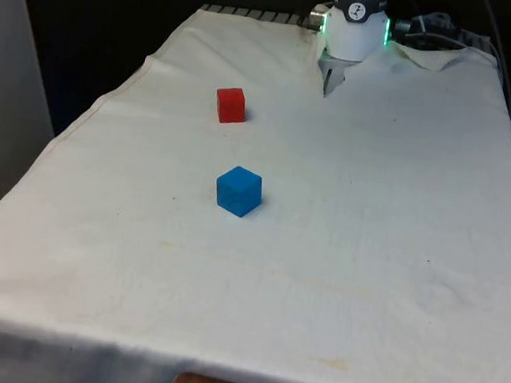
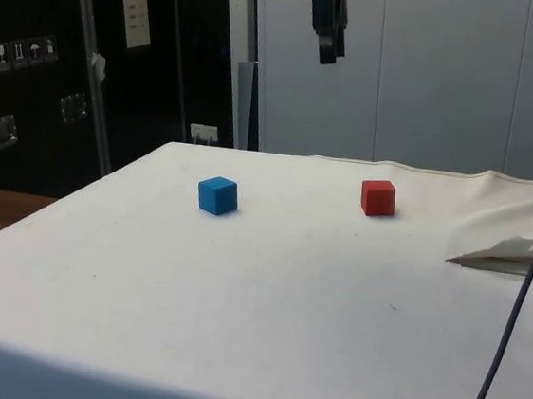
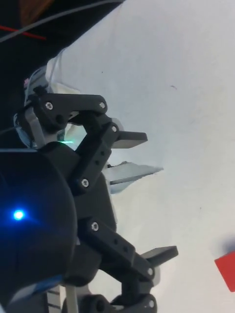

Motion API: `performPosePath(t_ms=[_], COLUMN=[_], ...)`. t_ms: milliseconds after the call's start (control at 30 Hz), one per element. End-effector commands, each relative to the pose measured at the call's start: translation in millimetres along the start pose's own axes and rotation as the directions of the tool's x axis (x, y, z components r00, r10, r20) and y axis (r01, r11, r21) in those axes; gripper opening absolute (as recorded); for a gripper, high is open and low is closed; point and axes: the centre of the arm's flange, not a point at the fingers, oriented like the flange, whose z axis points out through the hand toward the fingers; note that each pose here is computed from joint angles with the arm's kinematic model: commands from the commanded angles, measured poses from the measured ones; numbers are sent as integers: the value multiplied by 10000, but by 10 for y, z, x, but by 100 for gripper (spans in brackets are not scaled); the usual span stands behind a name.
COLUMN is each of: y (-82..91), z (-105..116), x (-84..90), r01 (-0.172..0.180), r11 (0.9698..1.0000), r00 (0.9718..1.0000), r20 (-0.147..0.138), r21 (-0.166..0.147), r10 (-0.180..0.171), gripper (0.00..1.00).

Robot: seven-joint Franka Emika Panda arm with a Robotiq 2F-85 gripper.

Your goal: Stack the two cubes.

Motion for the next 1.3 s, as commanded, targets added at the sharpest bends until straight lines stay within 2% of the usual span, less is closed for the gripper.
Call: performPosePath(t_ms=[0, 100, 133, 167, 333, 467, 500, 633, 733, 767, 900, 1033, 1067, 1100, 1267], y=[49, 108, 89, 134, 249, 297, 355, 434, 474, 507, 579, 656, 637, 671, 764], z=[46, 131, 123, 161, 304, 360, 413, 515, 579, 607, 679, 744, 751, 760, 832], x=[-43, -81, -60, -99, -175, -205, -248, -306, -342, -371, -433, -490, -474, -501, -567], r01=[60, 137, 100, 160, 316, 368, 484, 660, 736, 785, 876, 971, 941, 991, 1089], r11=[10000, 9999, 9999, 9999, 9995, 9991, 9987, 9975, 9966, 9965, 9956, 9947, 9947, 9945, 9937], r00=[9999, 9999, 9999, 9999, 9995, 9993, 9988, 9978, 9972, 9969, 9961, 9945, 9953, 9941, 9911], r20=[-85, -75, 18, -66, -55, 45, 16, 62, 101, 30, -119, -416, -277, -470, -801], r21=[-50, -18, 54, -1, 53, 186, 132, 231, 384, 301, 335, 329, 424, 327, 282], r10=[-60, -137, -100, -160, -316, -369, -484, -662, -740, -786, -873, -958, -929, -975, -1064], gripper=[100, 100, 100, 100, 100, 100, 100, 100, 100, 100, 100, 100, 100, 100, 100])
